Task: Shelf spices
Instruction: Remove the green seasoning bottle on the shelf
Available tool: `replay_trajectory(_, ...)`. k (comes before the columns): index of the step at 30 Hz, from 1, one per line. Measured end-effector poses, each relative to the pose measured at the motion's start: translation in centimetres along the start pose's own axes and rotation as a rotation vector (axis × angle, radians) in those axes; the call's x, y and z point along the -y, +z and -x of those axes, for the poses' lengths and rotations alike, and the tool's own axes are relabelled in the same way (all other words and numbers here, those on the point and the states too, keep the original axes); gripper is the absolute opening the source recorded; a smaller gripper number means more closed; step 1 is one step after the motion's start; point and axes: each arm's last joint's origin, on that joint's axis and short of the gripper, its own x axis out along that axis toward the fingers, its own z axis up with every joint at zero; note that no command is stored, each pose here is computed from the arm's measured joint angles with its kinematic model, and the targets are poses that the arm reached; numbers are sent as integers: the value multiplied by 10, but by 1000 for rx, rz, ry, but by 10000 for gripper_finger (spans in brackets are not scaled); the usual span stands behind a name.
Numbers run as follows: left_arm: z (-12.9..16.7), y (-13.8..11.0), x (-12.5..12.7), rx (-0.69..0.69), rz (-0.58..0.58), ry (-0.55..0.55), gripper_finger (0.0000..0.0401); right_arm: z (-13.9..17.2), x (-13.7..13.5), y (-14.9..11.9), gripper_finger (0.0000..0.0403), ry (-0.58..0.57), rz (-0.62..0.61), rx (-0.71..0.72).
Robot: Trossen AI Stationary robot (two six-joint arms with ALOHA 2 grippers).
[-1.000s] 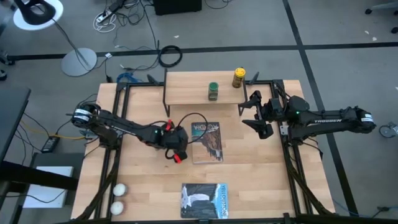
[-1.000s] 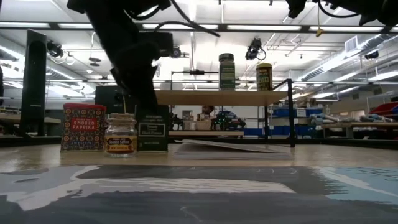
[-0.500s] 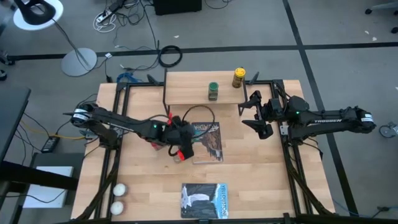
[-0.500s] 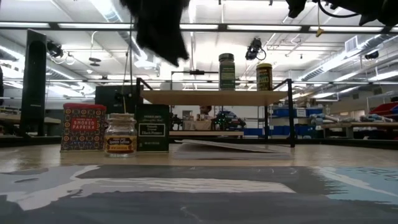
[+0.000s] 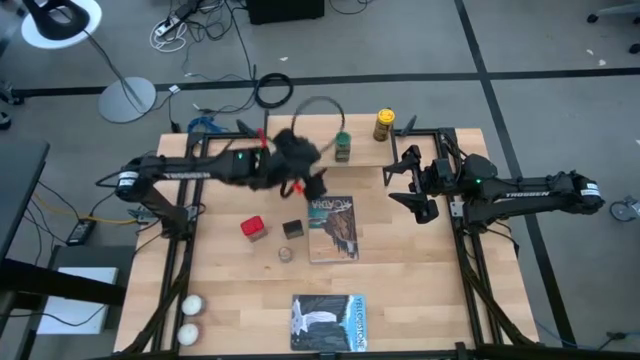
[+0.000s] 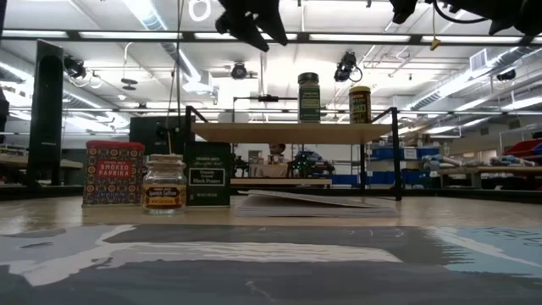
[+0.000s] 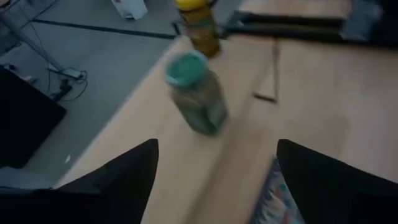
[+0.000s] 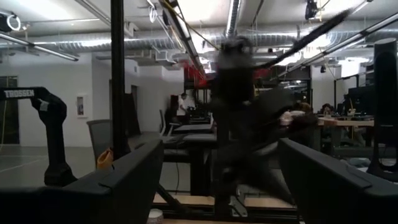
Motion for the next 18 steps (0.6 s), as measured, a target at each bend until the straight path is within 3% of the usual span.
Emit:
replay_trajectory(8,-39,9,-41,59,121,1,368,0,0,0,316,0,1,3)
replay_trajectory(18,-81,1,-35,48,134,-75,372,0,0,1,316,2,19,7)
